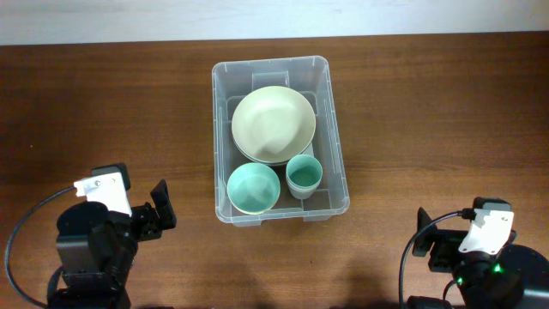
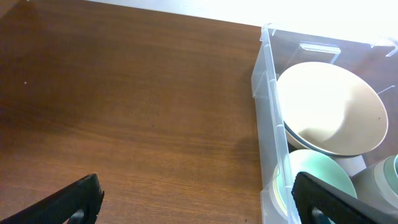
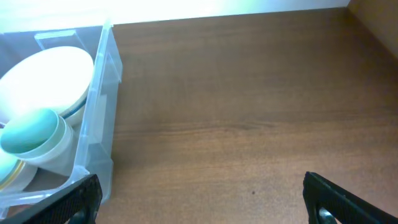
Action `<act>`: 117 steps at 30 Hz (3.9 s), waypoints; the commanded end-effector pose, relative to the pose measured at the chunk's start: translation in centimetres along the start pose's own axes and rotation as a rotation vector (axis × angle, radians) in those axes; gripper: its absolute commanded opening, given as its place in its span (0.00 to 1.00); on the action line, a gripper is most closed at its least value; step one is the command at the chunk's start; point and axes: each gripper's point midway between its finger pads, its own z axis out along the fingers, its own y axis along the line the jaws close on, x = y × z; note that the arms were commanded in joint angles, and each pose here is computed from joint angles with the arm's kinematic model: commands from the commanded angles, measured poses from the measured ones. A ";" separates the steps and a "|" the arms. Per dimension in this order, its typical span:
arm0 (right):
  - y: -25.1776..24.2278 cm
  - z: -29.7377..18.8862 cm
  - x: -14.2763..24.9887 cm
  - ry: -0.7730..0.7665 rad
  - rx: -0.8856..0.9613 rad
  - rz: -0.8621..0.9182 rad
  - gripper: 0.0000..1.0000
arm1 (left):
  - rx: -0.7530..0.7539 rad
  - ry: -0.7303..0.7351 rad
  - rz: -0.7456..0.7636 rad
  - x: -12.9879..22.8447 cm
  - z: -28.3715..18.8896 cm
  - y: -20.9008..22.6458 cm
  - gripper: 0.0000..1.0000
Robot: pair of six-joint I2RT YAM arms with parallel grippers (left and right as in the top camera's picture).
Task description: Pack container
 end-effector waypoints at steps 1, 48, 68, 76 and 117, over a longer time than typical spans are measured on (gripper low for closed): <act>-0.2 -0.4 0.1 -0.024 0.013 -0.012 0.99 | -0.002 0.004 -0.003 0.2 0.1 0.0 0.99; 1.0 10.6 3.8 -0.501 -0.038 -0.035 0.99 | -0.002 0.004 -0.003 0.2 0.1 0.0 1.00; 1.1 11.3 5.2 -0.438 -0.041 -0.039 0.99 | -0.002 0.004 -0.003 0.2 0.1 0.0 0.99; 1.1 11.3 5.2 -0.438 -0.041 -0.039 0.99 | -0.016 0.002 -0.003 0.2 0.1 0.3 1.00; 1.1 11.3 5.2 -0.438 -0.041 -0.039 0.99 | -0.090 -0.543 0.268 7.0 6.1 2.2 1.00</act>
